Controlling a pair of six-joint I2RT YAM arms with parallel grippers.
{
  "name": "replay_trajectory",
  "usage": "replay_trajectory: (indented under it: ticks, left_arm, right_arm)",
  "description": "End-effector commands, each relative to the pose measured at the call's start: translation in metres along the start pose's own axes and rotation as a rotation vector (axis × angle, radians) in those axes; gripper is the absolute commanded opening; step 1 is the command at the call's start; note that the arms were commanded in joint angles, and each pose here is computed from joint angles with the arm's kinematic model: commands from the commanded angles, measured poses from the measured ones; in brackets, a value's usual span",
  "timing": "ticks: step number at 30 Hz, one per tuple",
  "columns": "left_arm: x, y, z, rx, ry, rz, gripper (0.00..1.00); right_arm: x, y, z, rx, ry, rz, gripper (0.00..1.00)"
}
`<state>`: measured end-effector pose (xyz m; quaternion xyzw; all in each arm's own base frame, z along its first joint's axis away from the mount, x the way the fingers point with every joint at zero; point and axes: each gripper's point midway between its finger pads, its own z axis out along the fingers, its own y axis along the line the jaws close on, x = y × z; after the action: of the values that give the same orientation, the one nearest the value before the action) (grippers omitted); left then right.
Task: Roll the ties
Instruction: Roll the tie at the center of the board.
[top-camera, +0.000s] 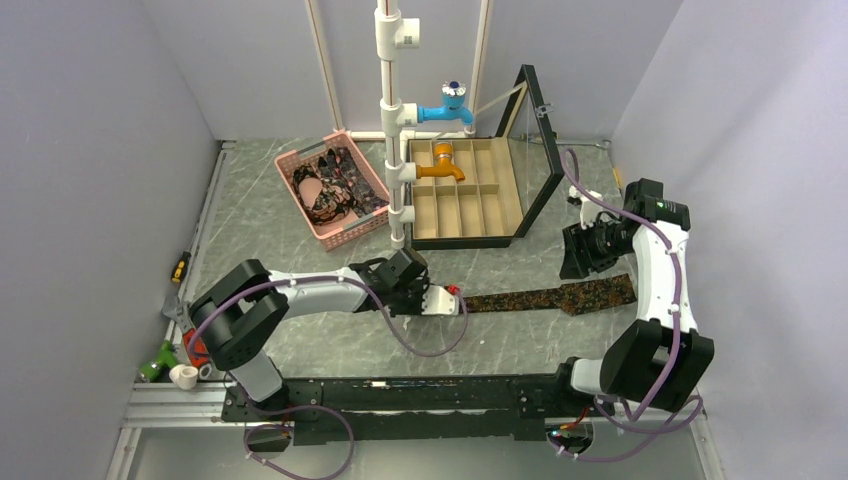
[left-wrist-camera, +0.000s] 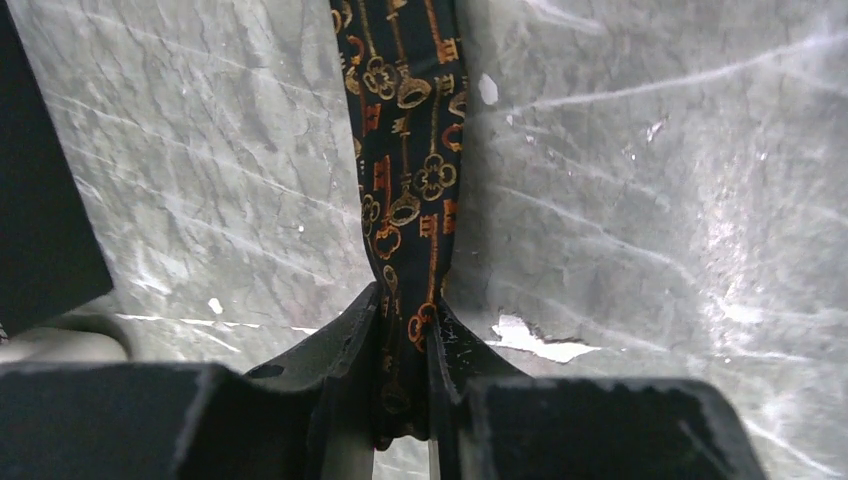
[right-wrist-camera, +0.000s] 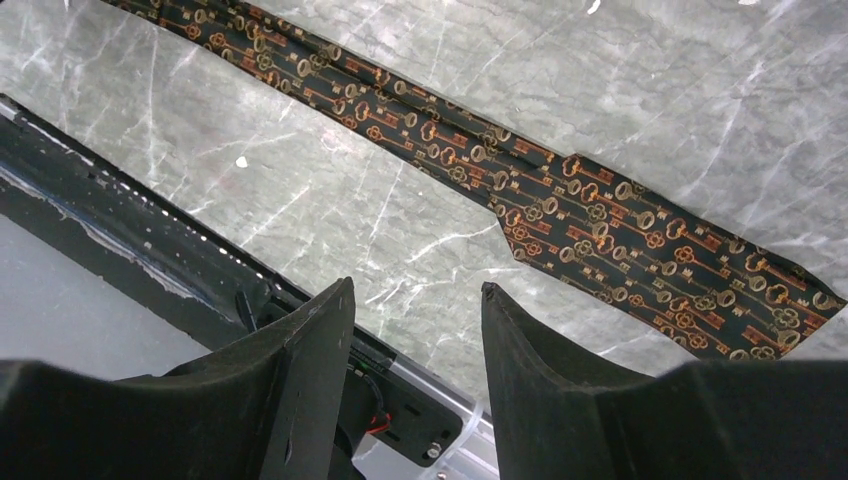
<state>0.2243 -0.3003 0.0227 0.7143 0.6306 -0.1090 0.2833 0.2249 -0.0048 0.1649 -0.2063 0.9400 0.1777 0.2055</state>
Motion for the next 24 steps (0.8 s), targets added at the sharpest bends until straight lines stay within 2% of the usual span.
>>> replay_trajectory:
  ticks: [1, 4, 6, 7, 8, 9, 10, 11, 13, 15, 16, 19, 21, 24]
  left_arm:
    - [0.006, 0.006, -0.004, -0.039, 0.012, 0.204, 0.25]
    - [0.013, 0.003, -0.003, -0.021, 0.044, 0.24, 0.33]
    - [0.014, 0.004, -0.007, -0.033, 0.048, 0.24, 0.57]
    - [0.011, 0.008, -0.013, -0.059, 0.037, 0.226, 0.66]
    - [0.005, 0.013, -0.021, -0.085, 0.012, 0.203, 0.74]
    - [-0.006, 0.019, -0.035, -0.115, -0.038, 0.175, 0.92]
    - [-0.017, 0.024, -0.048, -0.136, -0.094, 0.142, 0.98]
    - [-0.026, 0.029, -0.063, -0.154, -0.147, 0.098, 0.99]
    - [-0.047, 0.036, -0.099, -0.189, -0.267, 0.013, 0.99]
    - [-0.06, 0.04, -0.133, -0.237, -0.368, -0.073, 0.99]
    - [-0.063, 0.042, -0.149, -0.269, -0.411, -0.136, 0.99]
    - [-0.065, 0.044, -0.182, -0.34, -0.502, -0.298, 0.99]
    - [-0.068, 0.032, -0.184, -0.281, -0.54, -0.381, 0.99]
    - [-0.074, 0.017, -0.18, -0.15, -0.544, -0.54, 1.0]
  right_arm:
    - [-0.01, 0.006, 0.001, -0.042, -0.038, -0.015, 0.52]
    - [-0.012, 0.006, 0.002, -0.044, -0.045, -0.013, 0.52]
    - [-0.017, 0.008, 0.001, -0.043, -0.056, -0.015, 0.54]
    - [-0.019, 0.009, -0.001, -0.043, -0.066, -0.018, 0.56]
    - [-0.023, 0.011, -0.004, -0.041, -0.081, -0.024, 0.57]
    - [-0.028, 0.012, -0.008, -0.036, -0.102, -0.031, 0.58]
    - [-0.034, 0.014, -0.013, -0.029, -0.129, -0.038, 0.59]
    - [-0.041, 0.016, -0.019, -0.021, -0.165, -0.05, 0.62]
    - [-0.06, 0.024, -0.035, -0.006, -0.257, -0.081, 0.74]
    - [-0.079, 0.035, -0.052, 0.004, -0.359, -0.107, 0.93]
    - [-0.088, 0.036, -0.06, 0.023, -0.416, -0.077, 0.99]
    - [-0.107, 0.039, -0.069, 0.034, -0.544, 0.073, 1.0]
    - [-0.11, 0.053, -0.068, -0.043, -0.579, 0.034, 1.0]
    - [-0.102, 0.068, -0.052, -0.188, -0.513, 0.049, 1.0]
